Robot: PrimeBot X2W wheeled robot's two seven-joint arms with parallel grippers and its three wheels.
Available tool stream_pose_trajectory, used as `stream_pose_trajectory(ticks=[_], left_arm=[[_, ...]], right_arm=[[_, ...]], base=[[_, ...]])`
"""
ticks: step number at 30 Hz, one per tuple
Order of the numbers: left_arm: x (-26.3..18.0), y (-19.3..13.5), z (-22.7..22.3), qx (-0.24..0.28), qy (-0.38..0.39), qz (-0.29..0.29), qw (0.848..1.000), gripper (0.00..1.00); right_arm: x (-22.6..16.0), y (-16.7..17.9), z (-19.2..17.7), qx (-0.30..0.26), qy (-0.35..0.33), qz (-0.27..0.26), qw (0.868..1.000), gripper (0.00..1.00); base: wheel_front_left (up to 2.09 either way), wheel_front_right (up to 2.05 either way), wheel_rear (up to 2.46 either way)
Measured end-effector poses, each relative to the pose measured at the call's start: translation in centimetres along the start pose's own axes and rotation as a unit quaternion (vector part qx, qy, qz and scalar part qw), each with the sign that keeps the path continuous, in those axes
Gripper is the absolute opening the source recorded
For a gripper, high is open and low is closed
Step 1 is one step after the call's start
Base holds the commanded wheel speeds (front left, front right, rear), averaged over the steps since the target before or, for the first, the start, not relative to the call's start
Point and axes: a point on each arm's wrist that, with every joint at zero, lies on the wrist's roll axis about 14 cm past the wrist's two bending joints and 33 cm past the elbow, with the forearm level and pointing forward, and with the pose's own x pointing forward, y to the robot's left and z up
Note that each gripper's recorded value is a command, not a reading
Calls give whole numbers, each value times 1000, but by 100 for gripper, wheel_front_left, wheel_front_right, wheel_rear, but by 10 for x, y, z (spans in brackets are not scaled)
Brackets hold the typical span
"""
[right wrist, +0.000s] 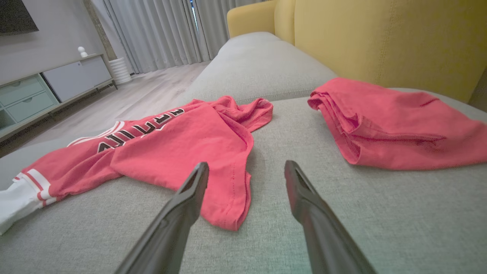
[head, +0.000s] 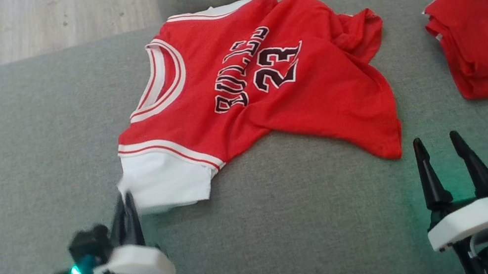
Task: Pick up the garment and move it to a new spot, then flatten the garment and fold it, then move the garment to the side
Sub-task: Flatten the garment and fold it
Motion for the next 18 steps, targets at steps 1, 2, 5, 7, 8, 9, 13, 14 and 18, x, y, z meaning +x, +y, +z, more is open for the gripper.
stream_pose_trajectory(ticks=[1, 2, 5, 7, 8, 9, 13, 14, 18], left_arm=[[1, 0, 11, -5, -19, 0, 1000, 0], [2, 0, 26, -9, -43, 2, 999, 0], [-3, 1, 68, -11, -114, 3, 993, 0], [-10, 3, 82, -9, -142, 5, 990, 0], [-15, 4, 85, -8, -150, 7, 989, 0], [-19, 5, 86, -9, -155, 8, 988, 0], [-32, 14, 98, -13, -183, 23, 983, 0], [-34, 16, 105, -13, -195, 27, 980, 0], [-40, 22, 123, -9, -222, 37, 974, 0]], right_arm=[[0, 1, -2, 0, 4, 1, 1000, 100], [0, 1, -5, 0, 9, 2, 1000, 100], [-2, 1, -20, -7, 41, 2, 999, 100], [-5, 0, -33, -5, 68, 0, 998, 100], [-5, -1, -38, 0, 80, -1, 997, 100], [-6, -1, -44, 6, 91, -3, 996, 100], [2, 8, -52, 45, 110, 2, 993, 100], [5, 10, -53, 50, 113, 4, 992, 100], [12, 18, -63, 78, 134, 9, 988, 100]], base=[[0, 0, 0], [0, 0, 0], [0, 0, 0], [0, 0, 0], [0, 0, 0], [0, 0, 0], [0, 0, 0], [0, 0, 0], [0, 0, 0]])
